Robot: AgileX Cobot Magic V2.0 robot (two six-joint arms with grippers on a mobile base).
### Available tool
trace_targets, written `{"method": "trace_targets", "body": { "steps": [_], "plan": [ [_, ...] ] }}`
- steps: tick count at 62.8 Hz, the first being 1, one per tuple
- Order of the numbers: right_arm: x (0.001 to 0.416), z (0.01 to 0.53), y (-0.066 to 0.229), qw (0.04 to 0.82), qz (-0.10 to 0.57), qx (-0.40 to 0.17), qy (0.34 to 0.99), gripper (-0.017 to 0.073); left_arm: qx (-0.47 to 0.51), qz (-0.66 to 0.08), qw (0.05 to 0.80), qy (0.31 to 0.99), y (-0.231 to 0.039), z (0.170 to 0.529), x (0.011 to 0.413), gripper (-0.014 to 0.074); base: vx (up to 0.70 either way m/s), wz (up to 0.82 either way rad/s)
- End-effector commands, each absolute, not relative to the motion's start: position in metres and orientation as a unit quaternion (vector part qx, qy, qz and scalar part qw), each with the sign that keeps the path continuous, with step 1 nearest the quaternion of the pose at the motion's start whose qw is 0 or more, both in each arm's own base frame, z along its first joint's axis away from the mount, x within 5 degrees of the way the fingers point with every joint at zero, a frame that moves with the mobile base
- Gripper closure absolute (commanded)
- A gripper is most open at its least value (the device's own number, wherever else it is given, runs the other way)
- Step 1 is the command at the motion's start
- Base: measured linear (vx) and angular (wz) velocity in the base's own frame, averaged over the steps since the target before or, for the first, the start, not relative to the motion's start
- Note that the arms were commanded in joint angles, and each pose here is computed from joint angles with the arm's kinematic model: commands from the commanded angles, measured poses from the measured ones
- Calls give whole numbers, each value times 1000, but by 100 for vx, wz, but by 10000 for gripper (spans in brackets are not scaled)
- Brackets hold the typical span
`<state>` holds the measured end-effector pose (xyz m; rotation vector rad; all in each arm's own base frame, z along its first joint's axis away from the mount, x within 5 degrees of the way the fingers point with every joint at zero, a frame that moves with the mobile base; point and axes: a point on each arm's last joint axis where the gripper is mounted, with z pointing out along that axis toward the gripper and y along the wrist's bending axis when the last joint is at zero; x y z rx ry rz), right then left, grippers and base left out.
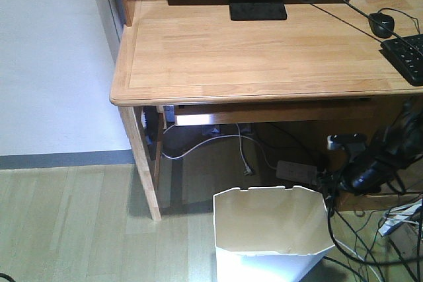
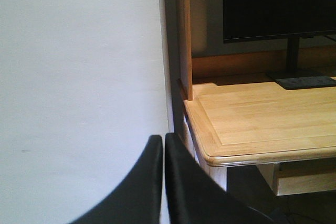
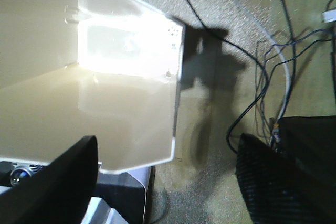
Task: Move trash bin to bedside with robot
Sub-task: 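Lower the right gripper down to the rim of the white trash bin, then close the right gripper on the bin rim nearest the robot's right side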
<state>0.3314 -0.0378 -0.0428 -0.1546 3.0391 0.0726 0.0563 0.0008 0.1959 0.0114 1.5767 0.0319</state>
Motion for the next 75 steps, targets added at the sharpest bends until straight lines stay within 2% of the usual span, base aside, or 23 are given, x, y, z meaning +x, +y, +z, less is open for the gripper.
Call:
{"method": "trace_targets", "body": {
  "steps": [1,25,41,49,59,65,70,72,75],
  "plan": [
    [348,-48,-40,70,17,-57,996,28,0,3,729,684,0,199,56,600,0,0],
    [375,-134,-42,26,37,-76,996,28,0,3,729,684,0,199,56,600,0,0],
    [383,-173,-42,-6,52,-90,995,30,0,3,729,684,0,199,56,600,0,0],
    [382,-187,-41,-17,57,-89,994,60,0,3,729,684,0,199,56,600,0,0],
    [377,-199,-40,-25,59,-87,994,174,0,3,729,684,0,199,56,600,0,0],
    [375,-202,-40,-27,59,-85,994,353,0,3,729,684,0,199,56,600,0,0],
    [375,-202,-40,-27,60,-83,994,545,0,3,729,684,0,199,56,600,0,0],
    [375,-202,-40,-26,61,-79,995,575,0,3,729,684,0,199,56,600,0,0],
    [375,-202,-39,-26,63,-74,995,573,0,3,729,684,0,199,56,600,0,0]
  ]
}}
